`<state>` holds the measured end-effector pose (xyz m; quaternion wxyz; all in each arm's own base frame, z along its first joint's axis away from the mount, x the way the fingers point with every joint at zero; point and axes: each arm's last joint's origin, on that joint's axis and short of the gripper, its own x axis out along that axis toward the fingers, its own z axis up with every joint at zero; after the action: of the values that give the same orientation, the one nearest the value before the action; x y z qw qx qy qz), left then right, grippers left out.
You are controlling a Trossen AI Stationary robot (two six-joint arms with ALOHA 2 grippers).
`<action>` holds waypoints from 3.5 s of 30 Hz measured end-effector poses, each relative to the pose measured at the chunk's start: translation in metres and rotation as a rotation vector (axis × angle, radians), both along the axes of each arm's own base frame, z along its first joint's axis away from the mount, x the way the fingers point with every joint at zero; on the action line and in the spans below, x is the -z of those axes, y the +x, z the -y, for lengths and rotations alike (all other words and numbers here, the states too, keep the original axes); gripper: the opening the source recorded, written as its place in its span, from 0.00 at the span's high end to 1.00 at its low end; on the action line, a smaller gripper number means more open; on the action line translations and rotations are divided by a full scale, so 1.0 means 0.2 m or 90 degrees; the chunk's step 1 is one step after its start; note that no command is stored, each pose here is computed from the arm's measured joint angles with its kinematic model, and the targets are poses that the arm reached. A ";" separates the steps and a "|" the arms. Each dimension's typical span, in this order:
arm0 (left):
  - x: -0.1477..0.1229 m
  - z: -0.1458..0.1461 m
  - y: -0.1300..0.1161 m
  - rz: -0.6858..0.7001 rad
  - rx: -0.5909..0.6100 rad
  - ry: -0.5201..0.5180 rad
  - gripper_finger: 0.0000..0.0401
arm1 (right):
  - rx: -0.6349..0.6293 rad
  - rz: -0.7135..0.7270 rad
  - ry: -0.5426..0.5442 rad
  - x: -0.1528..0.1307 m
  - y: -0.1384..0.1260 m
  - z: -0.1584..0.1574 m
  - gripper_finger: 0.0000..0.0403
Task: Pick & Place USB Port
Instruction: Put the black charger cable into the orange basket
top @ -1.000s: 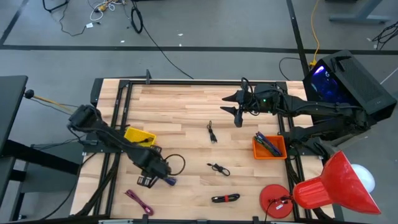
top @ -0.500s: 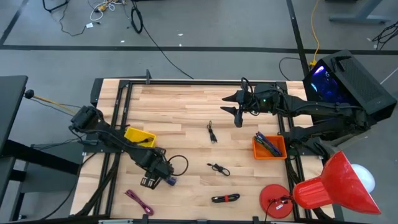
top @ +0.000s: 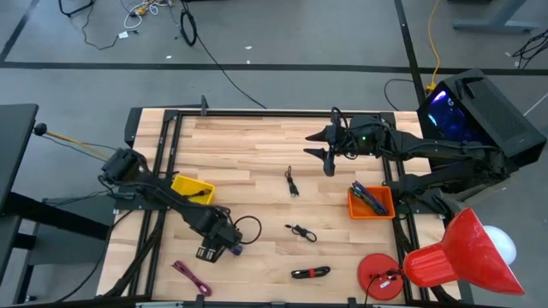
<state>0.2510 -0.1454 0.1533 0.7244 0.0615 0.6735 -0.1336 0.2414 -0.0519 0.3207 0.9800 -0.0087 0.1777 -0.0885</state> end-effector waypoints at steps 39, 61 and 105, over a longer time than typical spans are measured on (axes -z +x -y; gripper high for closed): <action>-0.79 -0.16 0.19 0.464 -0.130 0.320 0.93 | -0.029 -0.002 0.015 0.04 0.00 -0.02 0.55; -1.02 -0.67 0.44 0.736 -0.179 0.314 0.93 | -0.137 0.194 -0.020 0.09 0.05 -0.26 0.55; -0.88 -0.67 0.62 0.765 -0.146 0.260 0.82 | -0.024 0.213 -0.128 0.06 0.04 -0.24 0.96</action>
<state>0.3751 -0.0110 0.3292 0.9587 0.1896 0.1646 0.1333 0.2493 -0.0034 0.3084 0.9916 -0.0953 0.0025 -0.0877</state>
